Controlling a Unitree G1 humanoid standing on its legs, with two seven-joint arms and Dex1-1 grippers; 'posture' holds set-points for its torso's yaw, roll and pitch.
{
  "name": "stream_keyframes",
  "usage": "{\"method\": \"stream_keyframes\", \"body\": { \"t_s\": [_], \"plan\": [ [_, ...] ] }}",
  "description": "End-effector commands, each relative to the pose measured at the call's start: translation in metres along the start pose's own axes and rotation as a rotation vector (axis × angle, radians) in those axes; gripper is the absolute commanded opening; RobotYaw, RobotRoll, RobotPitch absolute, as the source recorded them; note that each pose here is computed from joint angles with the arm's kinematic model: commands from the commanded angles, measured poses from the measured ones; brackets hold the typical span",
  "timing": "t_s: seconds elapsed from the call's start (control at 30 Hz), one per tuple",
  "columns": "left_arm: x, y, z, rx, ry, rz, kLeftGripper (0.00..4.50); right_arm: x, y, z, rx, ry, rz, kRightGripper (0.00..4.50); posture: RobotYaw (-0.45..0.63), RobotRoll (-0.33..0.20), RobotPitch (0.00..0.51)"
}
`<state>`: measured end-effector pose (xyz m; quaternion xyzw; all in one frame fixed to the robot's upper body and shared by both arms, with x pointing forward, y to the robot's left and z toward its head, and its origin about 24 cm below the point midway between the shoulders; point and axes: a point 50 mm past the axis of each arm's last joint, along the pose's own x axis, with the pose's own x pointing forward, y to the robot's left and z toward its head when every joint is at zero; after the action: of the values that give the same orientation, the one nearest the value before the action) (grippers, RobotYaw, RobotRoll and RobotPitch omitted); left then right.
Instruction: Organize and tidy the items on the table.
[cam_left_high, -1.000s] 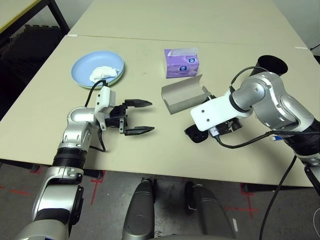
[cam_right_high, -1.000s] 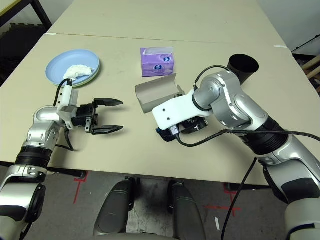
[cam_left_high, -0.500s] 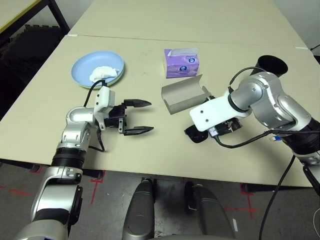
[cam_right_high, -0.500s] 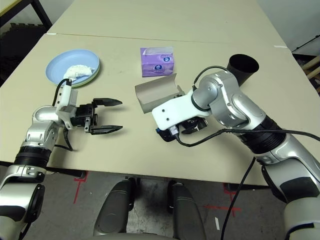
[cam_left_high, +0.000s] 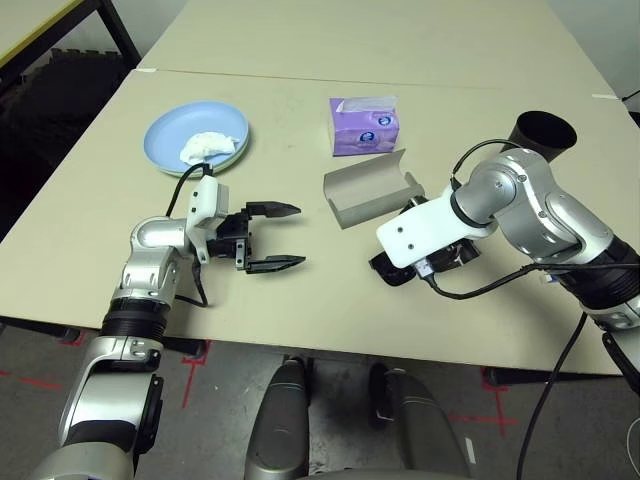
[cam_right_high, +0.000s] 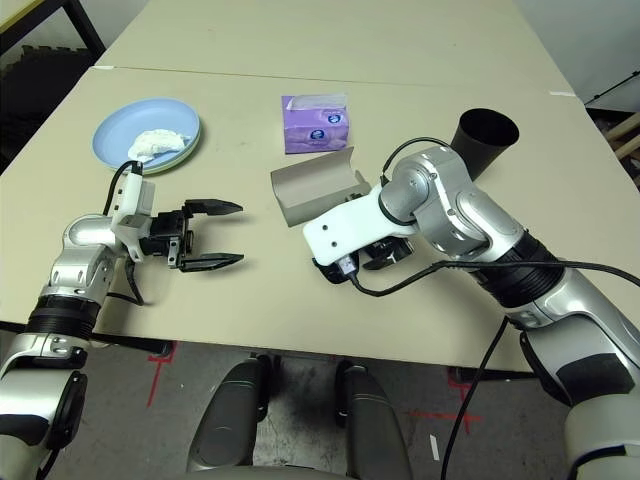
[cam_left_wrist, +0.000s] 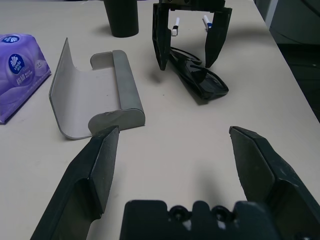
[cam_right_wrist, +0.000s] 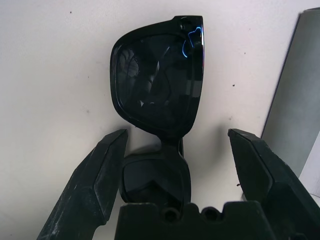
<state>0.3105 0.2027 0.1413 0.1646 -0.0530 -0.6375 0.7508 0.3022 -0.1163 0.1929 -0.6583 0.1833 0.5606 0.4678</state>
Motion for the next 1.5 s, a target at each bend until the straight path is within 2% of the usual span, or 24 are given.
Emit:
{"method": "stream_keyframes", "body": {
  "t_s": [0.03, 0.33, 0.53, 1.03, 1.23, 1.5],
  "plan": [
    [0.0, -0.004, 0.0, 0.012, 0.021, -0.02, 4.5, 0.005, 0.003, -0.002, -0.006, 0.01, 0.016, 3.91, 0.27, 0.0, 0.198],
    [0.0, -0.003, -0.001, 0.011, 0.02, -0.011, 4.5, 0.006, 0.004, -0.002, -0.014, 0.004, 0.023, 0.49, 0.26, 0.0, 0.195],
    [0.0, -0.002, -0.001, 0.012, 0.021, -0.011, 4.5, -0.001, 0.001, -0.004, -0.02, 0.0, 0.014, 0.44, 0.26, 0.0, 0.19],
    [-0.001, 0.001, 0.0, 0.017, 0.021, -0.008, 4.5, -0.041, -0.015, -0.009, -0.039, -0.019, -0.045, 0.44, 0.24, 0.0, 0.177],
    [-0.002, 0.003, 0.001, 0.028, 0.022, 0.008, 4.5, -0.044, -0.036, -0.013, -0.025, -0.008, -0.133, 0.44, 0.24, 0.0, 0.177],
    [-0.005, 0.003, 0.002, 0.029, 0.028, 0.036, 4.5, -0.033, -0.072, -0.01, -0.02, 0.0, -0.23, 0.44, 0.25, 0.0, 0.178]
  ]
}}
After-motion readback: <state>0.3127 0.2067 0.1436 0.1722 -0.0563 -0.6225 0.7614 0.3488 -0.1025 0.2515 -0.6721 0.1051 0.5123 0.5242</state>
